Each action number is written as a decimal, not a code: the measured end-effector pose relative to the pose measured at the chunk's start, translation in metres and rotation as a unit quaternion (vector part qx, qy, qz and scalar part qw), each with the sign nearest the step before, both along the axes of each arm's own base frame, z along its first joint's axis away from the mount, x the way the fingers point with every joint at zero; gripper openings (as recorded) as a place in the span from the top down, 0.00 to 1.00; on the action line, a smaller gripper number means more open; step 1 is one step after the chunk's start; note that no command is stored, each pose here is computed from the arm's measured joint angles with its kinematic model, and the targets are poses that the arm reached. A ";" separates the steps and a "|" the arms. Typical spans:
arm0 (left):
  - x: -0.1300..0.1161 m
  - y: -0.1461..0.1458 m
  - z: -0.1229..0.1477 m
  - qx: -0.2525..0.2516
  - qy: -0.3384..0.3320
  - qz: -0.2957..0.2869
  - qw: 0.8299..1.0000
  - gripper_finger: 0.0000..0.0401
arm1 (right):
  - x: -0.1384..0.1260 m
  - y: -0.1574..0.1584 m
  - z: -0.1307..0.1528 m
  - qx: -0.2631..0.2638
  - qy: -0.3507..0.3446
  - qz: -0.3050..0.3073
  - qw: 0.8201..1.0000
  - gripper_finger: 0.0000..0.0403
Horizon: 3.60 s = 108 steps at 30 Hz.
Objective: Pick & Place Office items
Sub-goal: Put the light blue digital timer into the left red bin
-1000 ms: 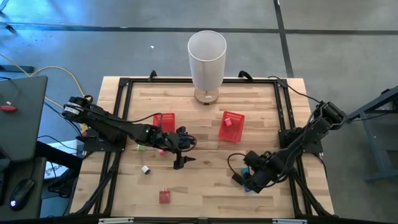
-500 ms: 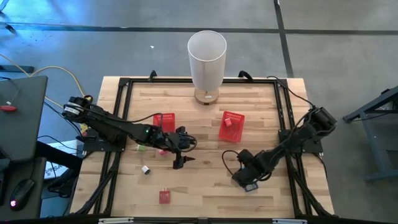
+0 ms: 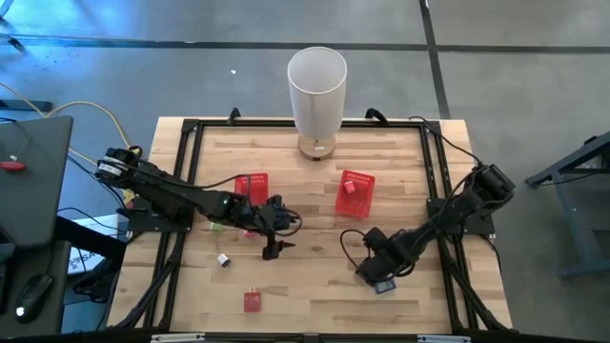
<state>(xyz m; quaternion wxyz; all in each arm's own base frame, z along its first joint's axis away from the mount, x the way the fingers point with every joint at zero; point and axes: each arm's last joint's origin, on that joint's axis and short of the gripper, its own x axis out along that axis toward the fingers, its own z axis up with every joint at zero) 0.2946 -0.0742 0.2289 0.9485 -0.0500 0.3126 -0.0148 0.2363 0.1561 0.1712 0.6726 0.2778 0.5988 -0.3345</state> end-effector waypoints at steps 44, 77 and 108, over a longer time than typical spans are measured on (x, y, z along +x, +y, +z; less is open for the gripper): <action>0.000 0.000 0.000 -0.008 0.001 0.005 1.000 0.16 | 0.010 0.005 -0.038 0.031 0.002 -0.021 0.999 0.44; 0.000 0.000 0.000 -0.025 0.003 0.004 1.000 0.16 | 0.002 -0.004 -0.004 -0.010 -0.065 0.000 0.998 0.65; 0.050 -0.016 -0.017 -0.025 -0.186 -0.064 0.980 0.16 | 0.045 0.024 0.048 -0.290 -0.393 0.231 0.842 0.65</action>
